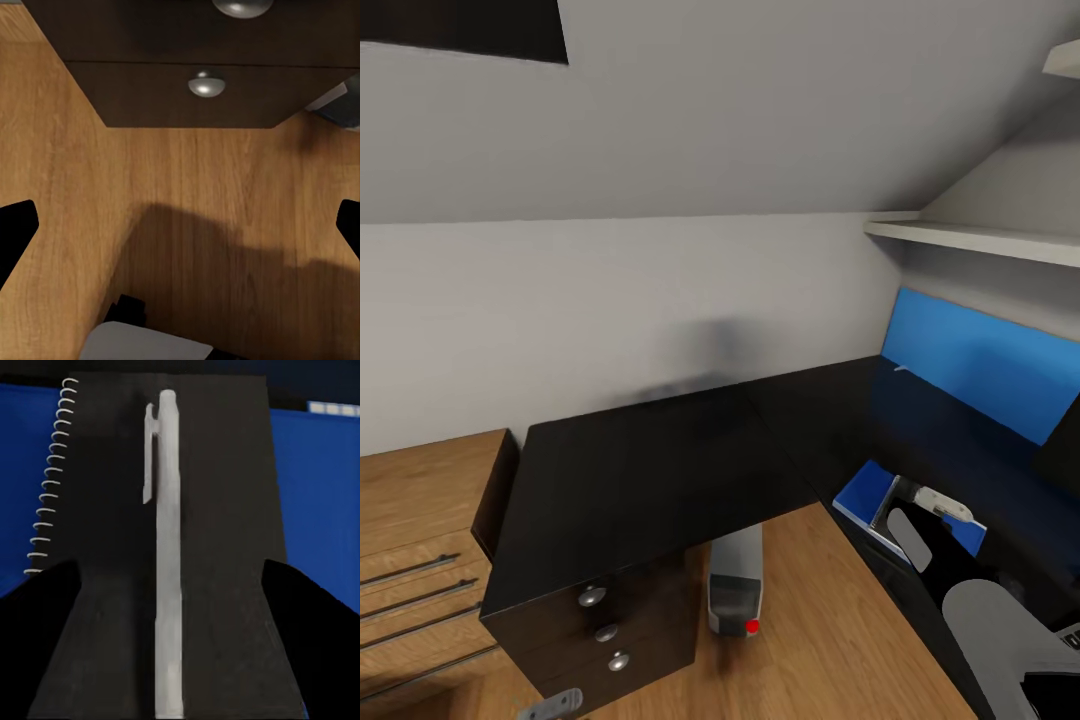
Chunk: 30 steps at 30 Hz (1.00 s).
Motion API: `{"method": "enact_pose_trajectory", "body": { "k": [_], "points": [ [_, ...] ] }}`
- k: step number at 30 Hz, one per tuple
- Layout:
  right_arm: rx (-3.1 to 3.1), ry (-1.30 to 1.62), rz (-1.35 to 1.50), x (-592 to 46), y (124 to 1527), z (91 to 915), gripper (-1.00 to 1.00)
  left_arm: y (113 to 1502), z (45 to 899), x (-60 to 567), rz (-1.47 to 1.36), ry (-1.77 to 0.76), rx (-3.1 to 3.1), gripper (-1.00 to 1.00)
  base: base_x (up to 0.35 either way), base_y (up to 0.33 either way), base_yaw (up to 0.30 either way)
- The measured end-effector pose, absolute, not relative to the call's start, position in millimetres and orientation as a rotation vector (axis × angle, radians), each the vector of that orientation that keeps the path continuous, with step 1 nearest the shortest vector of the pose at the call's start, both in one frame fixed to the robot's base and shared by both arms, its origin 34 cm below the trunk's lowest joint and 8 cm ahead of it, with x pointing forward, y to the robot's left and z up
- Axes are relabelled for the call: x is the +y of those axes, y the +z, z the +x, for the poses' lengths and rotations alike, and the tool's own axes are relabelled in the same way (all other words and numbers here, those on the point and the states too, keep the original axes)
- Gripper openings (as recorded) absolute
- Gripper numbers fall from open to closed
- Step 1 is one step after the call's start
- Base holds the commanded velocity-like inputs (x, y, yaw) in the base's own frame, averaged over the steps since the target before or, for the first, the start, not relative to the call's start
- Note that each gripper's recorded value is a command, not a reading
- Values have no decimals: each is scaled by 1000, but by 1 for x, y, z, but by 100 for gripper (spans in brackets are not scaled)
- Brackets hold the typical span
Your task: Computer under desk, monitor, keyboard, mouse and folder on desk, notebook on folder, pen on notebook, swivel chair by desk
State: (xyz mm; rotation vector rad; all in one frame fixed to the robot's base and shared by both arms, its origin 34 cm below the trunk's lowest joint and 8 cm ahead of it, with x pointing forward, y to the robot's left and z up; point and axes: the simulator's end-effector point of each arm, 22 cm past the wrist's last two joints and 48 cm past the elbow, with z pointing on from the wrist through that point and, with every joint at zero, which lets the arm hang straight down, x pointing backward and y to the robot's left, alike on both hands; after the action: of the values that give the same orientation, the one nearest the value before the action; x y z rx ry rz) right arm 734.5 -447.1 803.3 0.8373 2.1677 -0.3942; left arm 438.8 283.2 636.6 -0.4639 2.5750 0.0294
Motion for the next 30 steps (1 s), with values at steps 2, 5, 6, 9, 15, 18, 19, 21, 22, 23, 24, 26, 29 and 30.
{"method": "enact_pose_trajectory", "body": {
  "k": [2, 5, 6, 9, 15, 18, 19, 21, 22, 23, 24, 26, 29, 30],
  "points": [
    [2166, -394, 836, -447, 804, 735, 100, 636, 439, 283, -464, 29, 2576, 100, 0, 0, 0],
    [2166, -393, 836, -447, 804, 735, 100, 636, 439, 283, -464, 30, 2575, 100, 0, 0, 0],
    [2165, -393, 836, -447, 804, 735, 100, 636, 439, 284, -464, 30, 2575, 100, 0, 0, 0],
    [2164, -392, 836, -447, 805, 736, 100, 636, 439, 284, -463, 31, 2575, 100, 0, 0, 0],
    [2156, -387, 833, -446, 808, 738, 100, 633, 435, 283, -464, 30, 2587, 100, 0, 0, 0],
    [2128, -372, 828, -445, 820, 746, 100, 632, 434, 282, -465, 30, 2589, 100, 0, 0, 0],
    [2101, -358, 823, -443, 832, 753, 100, 632, 433, 282, -465, 30, 2591, 100, 0, 0, 0],
    [2070, -338, 816, -440, 846, 762, 100, 632, 433, 282, -466, 30, 2591, 100, 0, 0, 0],
    [2054, -326, 810, -437, 853, 766, 100, 631, 433, 282, -466, 30, 2591, 100, 0, 0, 0],
    [2038, -313, 803, -433, 861, 771, 100, 631, 433, 282, -466, 30, 2592, 100, 0, 0, 0],
    [2020, -298, 795, -429, 870, 776, 100, 631, 433, 282, -466, 30, 2592, 100, 0, 0, 0],
    [1986, -266, 772, -417, 887, 785, 100, 631, 433, 282, -466, 30, 2592, 100, 0, 0, 0],
    [1956, -223, 725, -394, 904, 793, 100, 631, 433, 282, -466, 31, 2592, 100, 0, 0, 0],
    [1954, -212, 706, -385, 906, 793, 100, 631, 432, 282, -466, 32, 2591, 100, 0, 0, 0]
  ]
}}
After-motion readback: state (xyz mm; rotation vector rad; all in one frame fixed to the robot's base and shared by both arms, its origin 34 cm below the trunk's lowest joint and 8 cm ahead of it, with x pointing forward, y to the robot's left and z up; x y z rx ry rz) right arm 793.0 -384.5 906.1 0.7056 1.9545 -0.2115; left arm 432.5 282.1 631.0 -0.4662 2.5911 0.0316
